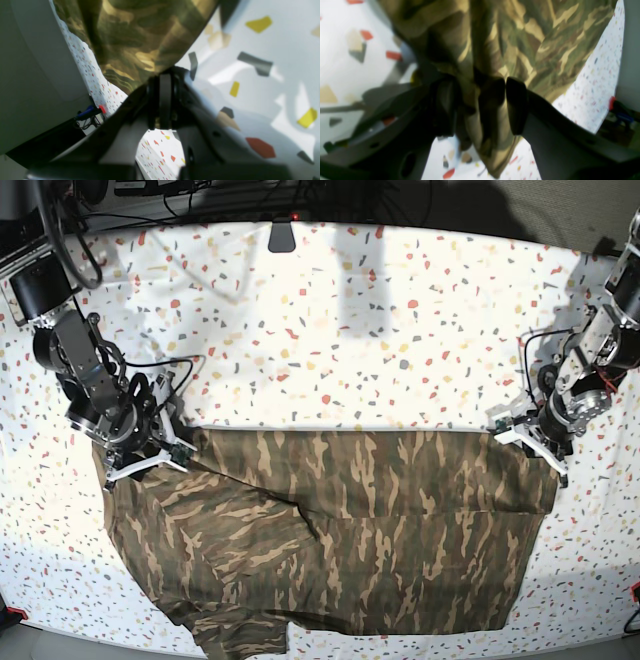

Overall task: Fold the T-shirt properly
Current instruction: 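Lift the shirt edge with both grippers and pull it toward the robot, then lower the shirt edge with both grippers and release, pulling grippers back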

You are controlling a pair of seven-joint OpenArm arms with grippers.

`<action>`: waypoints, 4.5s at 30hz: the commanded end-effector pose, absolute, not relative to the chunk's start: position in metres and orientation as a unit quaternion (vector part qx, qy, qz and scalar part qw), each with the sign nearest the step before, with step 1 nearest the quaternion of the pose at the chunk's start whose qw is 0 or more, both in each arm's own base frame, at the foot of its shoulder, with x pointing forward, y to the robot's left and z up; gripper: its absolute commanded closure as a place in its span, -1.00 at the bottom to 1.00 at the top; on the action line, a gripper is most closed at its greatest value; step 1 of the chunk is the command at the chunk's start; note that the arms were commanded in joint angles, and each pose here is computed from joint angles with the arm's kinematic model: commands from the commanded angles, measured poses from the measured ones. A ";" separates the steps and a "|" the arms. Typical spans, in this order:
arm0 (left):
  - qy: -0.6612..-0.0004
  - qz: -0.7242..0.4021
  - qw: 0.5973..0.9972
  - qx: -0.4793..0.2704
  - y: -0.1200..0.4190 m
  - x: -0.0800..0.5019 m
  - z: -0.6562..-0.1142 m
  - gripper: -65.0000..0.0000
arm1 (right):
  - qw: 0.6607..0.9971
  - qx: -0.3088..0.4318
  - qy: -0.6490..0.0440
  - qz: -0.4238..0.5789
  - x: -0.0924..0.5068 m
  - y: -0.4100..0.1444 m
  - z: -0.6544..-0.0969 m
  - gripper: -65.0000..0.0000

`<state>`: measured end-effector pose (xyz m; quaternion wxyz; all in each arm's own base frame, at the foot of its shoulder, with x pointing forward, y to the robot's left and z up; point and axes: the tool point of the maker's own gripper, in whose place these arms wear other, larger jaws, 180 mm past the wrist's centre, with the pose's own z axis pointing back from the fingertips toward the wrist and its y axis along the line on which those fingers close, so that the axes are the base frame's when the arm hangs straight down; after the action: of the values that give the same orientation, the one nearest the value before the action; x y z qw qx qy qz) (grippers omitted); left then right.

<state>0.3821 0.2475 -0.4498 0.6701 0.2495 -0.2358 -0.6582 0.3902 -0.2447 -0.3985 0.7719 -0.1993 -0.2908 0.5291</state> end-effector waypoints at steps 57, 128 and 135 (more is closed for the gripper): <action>-0.180 -0.655 0.644 0.352 0.284 0.224 -0.435 1.00 | 0.770 -0.204 -0.138 0.589 0.190 -0.278 -0.407 1.00; -0.137 -0.641 0.629 0.417 0.284 0.138 -0.414 0.29 | 0.745 -0.203 -0.090 0.629 0.083 -0.272 -0.402 0.26; -0.108 -0.603 0.642 0.461 0.302 0.135 -0.401 0.29 | 0.742 -0.192 -0.126 0.630 0.093 -0.249 -0.388 0.26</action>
<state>0.1313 0.2999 -0.4087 0.6493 0.4509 -0.1025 -0.6039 0.0880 -0.2484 -0.3939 0.7491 -0.1840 -0.1195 0.6251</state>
